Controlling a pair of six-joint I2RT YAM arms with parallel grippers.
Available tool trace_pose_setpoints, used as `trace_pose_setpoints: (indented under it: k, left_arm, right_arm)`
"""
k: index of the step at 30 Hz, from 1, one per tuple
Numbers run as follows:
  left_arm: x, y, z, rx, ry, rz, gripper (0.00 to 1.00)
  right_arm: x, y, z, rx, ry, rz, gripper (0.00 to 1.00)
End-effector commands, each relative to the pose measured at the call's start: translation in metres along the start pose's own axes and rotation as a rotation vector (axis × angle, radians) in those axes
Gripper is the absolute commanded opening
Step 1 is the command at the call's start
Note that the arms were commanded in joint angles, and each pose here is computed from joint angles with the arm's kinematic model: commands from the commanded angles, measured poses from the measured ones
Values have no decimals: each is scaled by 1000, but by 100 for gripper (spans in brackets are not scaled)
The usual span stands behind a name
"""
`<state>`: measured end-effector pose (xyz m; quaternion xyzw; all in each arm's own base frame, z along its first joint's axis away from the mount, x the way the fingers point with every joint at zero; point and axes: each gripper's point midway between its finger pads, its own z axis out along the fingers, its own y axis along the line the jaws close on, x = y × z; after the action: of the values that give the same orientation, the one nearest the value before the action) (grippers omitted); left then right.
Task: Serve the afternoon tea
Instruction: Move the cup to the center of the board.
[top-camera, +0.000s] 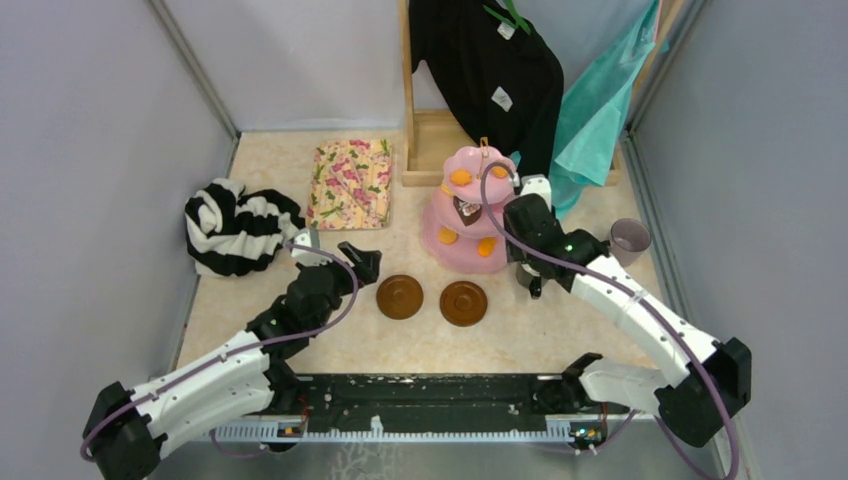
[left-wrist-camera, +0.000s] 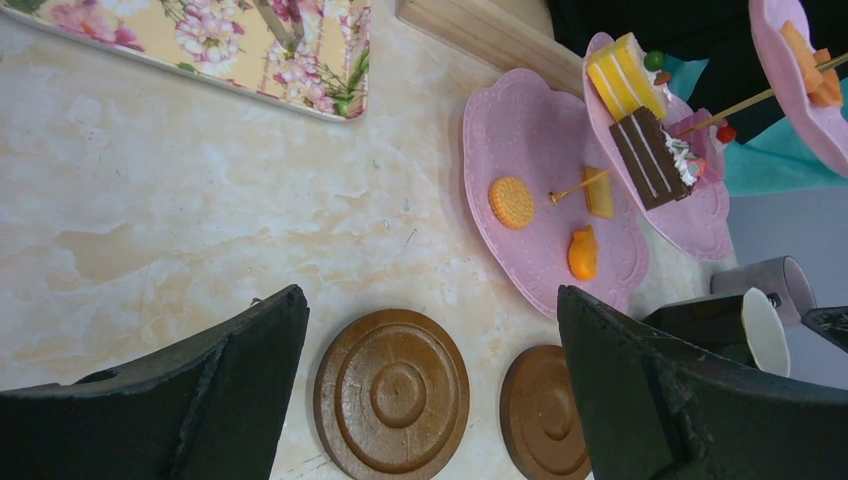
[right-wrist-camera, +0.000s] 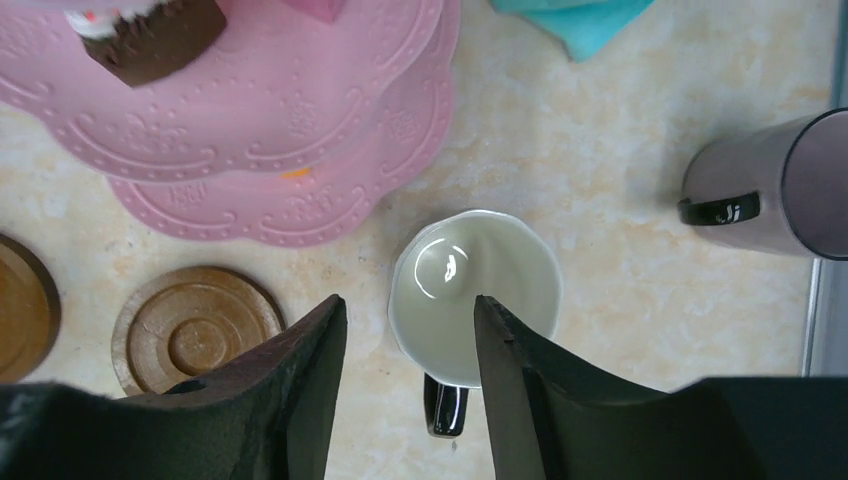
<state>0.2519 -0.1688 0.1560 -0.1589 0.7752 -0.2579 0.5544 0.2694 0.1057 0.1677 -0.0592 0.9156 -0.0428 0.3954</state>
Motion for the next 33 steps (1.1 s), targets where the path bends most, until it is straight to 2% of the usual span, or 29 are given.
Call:
trace_pose_setpoints:
  k: [1, 5, 13, 22, 33]
  left_arm:
    - [-10, -7, 4, 13, -56, -15, 99]
    - [-6, -5, 10, -14, -46, 5, 99]
    - [-5, -9, 11, -13, -38, -13, 99]
    - [-5, -14, 17, -24, -35, -5, 99]
    - [-13, -23, 16, 21, -65, -36, 99]
  right_arm:
    - [-47, -16, -37, 28, -179, 120, 51]
    - [-42, -31, -50, 69, -196, 179, 47]
    - [22, -39, -52, 137, 38, 264, 44]
    - [59, -18, -52, 3, 132, 303, 44]
    - [73, -7, -31, 15, 189, 287, 45]
